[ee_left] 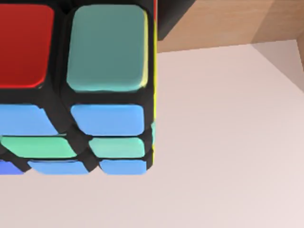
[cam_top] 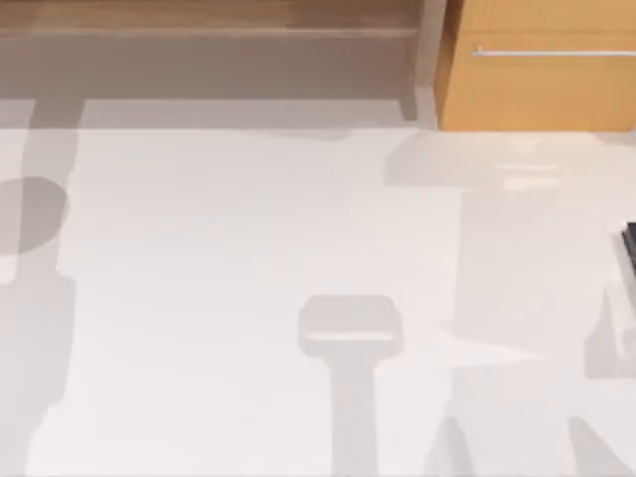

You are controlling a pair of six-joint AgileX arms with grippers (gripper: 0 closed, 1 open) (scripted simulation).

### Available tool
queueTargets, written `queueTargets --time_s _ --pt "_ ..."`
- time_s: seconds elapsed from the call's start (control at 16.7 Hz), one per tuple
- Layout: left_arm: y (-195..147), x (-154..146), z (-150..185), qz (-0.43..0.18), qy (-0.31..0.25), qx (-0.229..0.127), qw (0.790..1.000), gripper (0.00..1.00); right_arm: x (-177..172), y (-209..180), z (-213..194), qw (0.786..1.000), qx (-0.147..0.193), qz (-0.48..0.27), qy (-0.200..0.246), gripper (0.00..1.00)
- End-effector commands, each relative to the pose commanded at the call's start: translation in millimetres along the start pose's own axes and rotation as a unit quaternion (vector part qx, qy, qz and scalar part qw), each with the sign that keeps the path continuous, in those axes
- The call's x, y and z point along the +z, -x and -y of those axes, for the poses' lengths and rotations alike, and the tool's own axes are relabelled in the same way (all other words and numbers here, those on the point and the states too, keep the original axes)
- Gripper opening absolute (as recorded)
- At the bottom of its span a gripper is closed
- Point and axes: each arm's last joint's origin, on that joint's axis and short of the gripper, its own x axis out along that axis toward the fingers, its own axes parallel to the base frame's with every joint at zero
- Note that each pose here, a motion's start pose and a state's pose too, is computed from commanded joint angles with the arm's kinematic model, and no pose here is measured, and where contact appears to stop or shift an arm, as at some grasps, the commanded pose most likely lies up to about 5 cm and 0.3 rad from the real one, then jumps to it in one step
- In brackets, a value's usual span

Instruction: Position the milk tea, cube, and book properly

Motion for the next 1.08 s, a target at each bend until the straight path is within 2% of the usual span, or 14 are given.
queueTargets --time_s 0.3,0.6,1.08 --pt "-38 -46 -14 -0.056 0.043 0.018 0.997 0.00 0 0 0 1.000 0.000 0.000 0.000 1.00" --pt "-40 -51 -15 -0.063 0.047 0.018 0.997 0.00 0 0 0 1.000 0.000 0.000 0.000 1.00" --pt "-40 -51 -15 -0.063 0.047 0.018 0.997 0.60 0 0 0 1.000 0.000 0.000 0.000 1.00"
